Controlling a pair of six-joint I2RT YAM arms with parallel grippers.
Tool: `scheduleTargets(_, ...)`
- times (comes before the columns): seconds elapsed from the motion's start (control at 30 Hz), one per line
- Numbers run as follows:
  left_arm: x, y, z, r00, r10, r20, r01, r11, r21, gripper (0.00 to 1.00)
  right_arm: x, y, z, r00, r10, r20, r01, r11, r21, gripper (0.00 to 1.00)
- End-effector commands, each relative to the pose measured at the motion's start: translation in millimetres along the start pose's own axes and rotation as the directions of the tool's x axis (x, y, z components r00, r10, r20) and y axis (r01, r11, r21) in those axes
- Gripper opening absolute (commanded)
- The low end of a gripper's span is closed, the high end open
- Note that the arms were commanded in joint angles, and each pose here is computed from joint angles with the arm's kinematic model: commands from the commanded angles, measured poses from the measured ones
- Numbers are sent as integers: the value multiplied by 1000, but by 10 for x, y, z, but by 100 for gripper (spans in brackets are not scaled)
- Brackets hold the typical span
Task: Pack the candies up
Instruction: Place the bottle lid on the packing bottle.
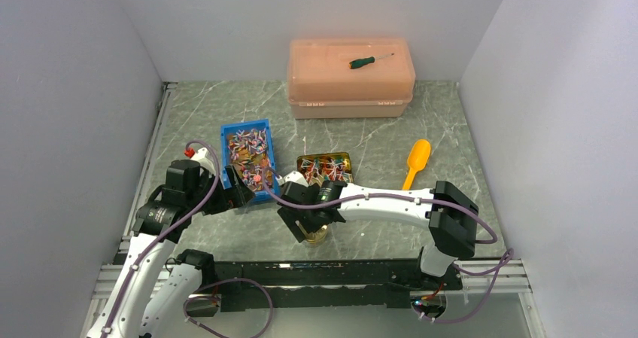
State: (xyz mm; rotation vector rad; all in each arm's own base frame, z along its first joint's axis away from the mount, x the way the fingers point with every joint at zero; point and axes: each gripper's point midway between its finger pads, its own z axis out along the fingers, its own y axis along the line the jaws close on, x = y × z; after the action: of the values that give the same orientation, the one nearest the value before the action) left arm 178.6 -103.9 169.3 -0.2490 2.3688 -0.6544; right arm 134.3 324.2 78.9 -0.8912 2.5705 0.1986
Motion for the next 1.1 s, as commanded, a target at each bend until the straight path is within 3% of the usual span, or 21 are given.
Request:
scheduleTargets(0.0, -76, -38, -29, 1000, 19, 24, -19, 1000, 12, 99, 13, 42, 18, 1000, 11, 10, -11, 1000, -15, 68)
scheduleTargets(0.63, -54, -10, -36, 1000, 16, 25, -16, 1000, 2, 100, 182, -10, 162, 999, 50, -8, -50, 999, 4, 68)
scheduleTargets(1.07, -29, -2, -57, 1000, 4, 29, -4, 1000, 1, 100, 313, -64, 217, 994, 96, 58, -100, 992, 81, 69)
